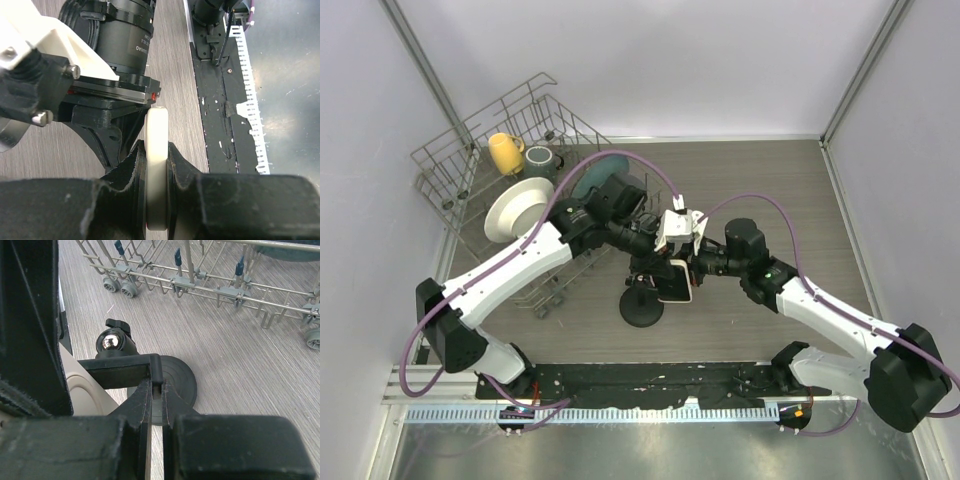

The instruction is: Place the phone on the phone stand

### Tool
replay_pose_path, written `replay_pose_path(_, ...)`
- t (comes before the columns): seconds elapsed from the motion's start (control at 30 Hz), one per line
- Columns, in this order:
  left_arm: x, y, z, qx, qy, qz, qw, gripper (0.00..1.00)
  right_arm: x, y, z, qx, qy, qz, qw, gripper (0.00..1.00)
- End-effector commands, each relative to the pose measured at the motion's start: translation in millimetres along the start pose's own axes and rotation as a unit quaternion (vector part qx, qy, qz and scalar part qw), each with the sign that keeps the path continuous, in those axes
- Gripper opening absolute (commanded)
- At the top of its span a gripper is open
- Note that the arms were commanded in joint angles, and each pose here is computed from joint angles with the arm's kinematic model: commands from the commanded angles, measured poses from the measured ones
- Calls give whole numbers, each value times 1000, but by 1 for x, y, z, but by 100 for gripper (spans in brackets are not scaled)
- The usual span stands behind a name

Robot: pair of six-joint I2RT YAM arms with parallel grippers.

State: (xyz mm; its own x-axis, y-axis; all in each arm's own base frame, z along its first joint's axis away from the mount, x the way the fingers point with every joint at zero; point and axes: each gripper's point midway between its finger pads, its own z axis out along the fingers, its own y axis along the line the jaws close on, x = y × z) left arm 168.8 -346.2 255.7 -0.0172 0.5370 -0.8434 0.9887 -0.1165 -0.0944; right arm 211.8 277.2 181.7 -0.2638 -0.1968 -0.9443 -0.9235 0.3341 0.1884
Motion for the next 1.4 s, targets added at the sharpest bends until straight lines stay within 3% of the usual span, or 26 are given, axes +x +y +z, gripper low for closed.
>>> replay_pose_path(0.0,-1,-3,-8,-1,4,10,1000,0,-32,5,0,-19,-37,-34,999,1)
replay_pose_path(0.23,-7,-3,-22,-45,-12,-8,999,0,-34,-8,-3,27,-52,-29,998,1)
replay_pose_path(0.3,-2,3,-26,-85,-6,-63,994,0,-49,-25,-8,85,-96,-29,991,1)
replay_pose_path(0.4,12,39,-45,-239,15,-144,960,0,-54,-33,-15,173,-129,-20,976,1)
replay_pose_path(0.43,31,56,-62,-332,42,-197,922,0,-59,-41,-20,229,-139,-17,963,1)
replay_pose_path(0.53,59,52,-72,-412,87,-241,874,0,-66,-50,-32,296,-163,-13,941,1)
replay_pose_path(0.57,70,57,-84,-475,100,-234,843,0,-67,-41,-30,291,-169,-12,942,1)
replay_pose_path(0.63,80,53,-87,-503,98,-262,818,0,-65,-41,-31,311,-177,-5,934,1)
replay_pose_path(0.73,83,43,-89,-519,95,-245,813,0,-64,-29,-22,318,-174,-3,932,1)
replay_pose_path(0.83,86,43,-102,-558,111,-215,794,0,-71,-19,-21,327,-177,-2,928,0)
replay_pose_path(0.97,94,47,-109,-589,117,-222,768,0,-81,-9,-30,360,-195,8,912,0)
replay_pose_path(1.1,97,52,-115,-634,118,-213,734,0,-83,16,-27,363,-196,17,911,0)
replay_pose_path(1.37,93,60,-92,-620,99,-216,748,0,-75,61,-16,350,-191,65,915,0)
